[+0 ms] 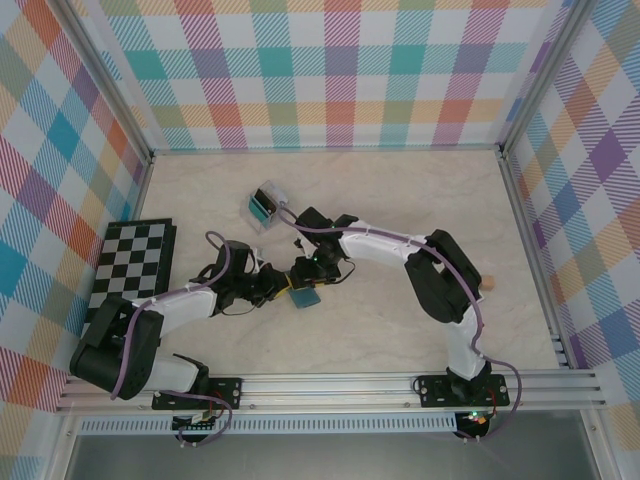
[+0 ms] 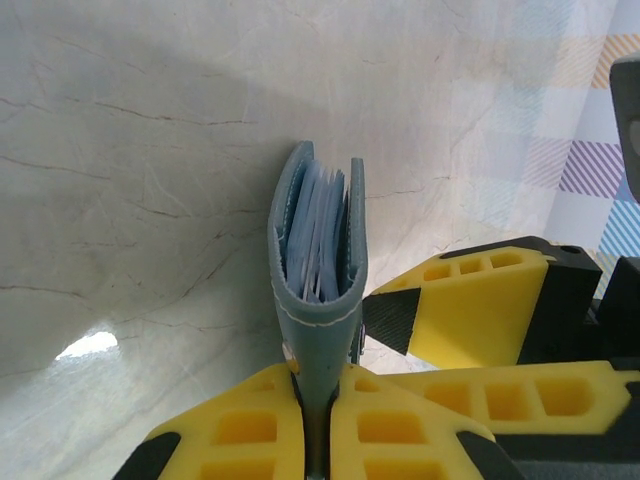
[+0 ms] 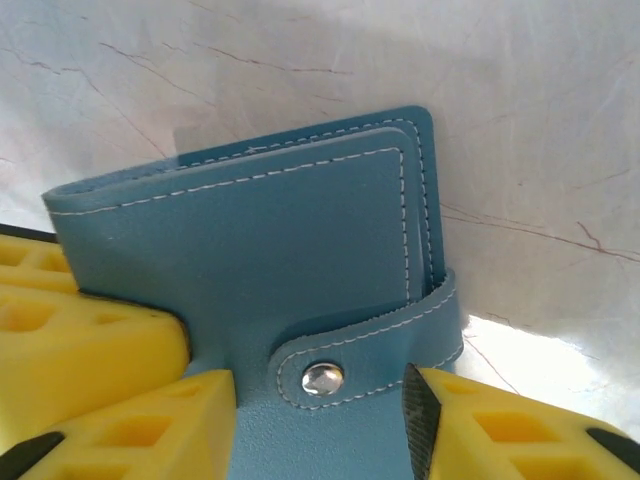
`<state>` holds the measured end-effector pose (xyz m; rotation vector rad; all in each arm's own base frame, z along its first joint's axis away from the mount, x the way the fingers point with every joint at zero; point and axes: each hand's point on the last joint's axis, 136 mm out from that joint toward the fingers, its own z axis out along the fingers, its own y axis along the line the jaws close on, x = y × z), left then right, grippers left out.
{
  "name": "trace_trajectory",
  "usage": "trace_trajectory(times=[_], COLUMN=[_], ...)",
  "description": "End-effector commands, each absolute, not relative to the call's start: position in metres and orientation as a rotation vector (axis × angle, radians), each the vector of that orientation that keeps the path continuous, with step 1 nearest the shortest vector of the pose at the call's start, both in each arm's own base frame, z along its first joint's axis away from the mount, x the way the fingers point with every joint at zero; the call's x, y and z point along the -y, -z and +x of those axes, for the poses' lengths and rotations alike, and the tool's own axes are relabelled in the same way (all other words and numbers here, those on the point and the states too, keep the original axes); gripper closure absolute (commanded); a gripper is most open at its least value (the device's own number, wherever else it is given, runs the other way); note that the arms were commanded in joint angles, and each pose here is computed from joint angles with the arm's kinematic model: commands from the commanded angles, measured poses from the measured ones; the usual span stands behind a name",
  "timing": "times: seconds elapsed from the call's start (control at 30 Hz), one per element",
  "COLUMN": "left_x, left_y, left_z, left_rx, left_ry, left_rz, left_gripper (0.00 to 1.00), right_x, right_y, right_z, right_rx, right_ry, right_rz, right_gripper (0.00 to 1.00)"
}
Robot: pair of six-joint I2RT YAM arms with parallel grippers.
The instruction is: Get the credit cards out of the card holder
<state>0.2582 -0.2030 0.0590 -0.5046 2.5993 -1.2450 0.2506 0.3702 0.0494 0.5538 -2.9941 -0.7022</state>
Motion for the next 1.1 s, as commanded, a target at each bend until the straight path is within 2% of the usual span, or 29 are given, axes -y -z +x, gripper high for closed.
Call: trace_trajectory(times=[0.0,0.17,0.4,0.53,0.83,0.93,1.07], left_x=[0.209,0.205,0.196,0.194,0.196,0.197,0.196], left_y=[-0.067,-0.065,-0.059,-0.056,-0.056,-0.056,-0.053], left_z=[0.261,0.26,0.257,0.256,0.256,0.256,0.255], left_rx=[-2.596,-2.611,-2.633,-2.649,-2.674,-2.686,-2.704], left_ry=[1.258,1.219,1.14,1.12,1.114,1.113,1.101], left_rz=[-0.459,-0.479,-0.511,-0.52,-0.506,-0.504,-0.51], left_gripper=[1.0,1.0,1.0,1.0,1.0,0.93,0.81], right_x=[-0.365,-0.349,-0.309,-0.301,-0.339,-0.343,-0.344], right_y=[-0.043,-0.037,-0.038,-0.041,-0.058,-0.056,-0.052], right_z=[0.253,0.26,0.279,0.281,0.276,0.276,0.276], right_rx=[3.002,3.066,3.149,3.167,3.065,3.042,3.032], right_ry=[0.626,0.515,0.435,0.42,0.744,0.747,0.736], right_rz=[0.551,0.483,0.213,0.179,0.361,0.385,0.401], right_gripper=[0.54,0.6,0.69,0.71,0.66,0.65,0.7])
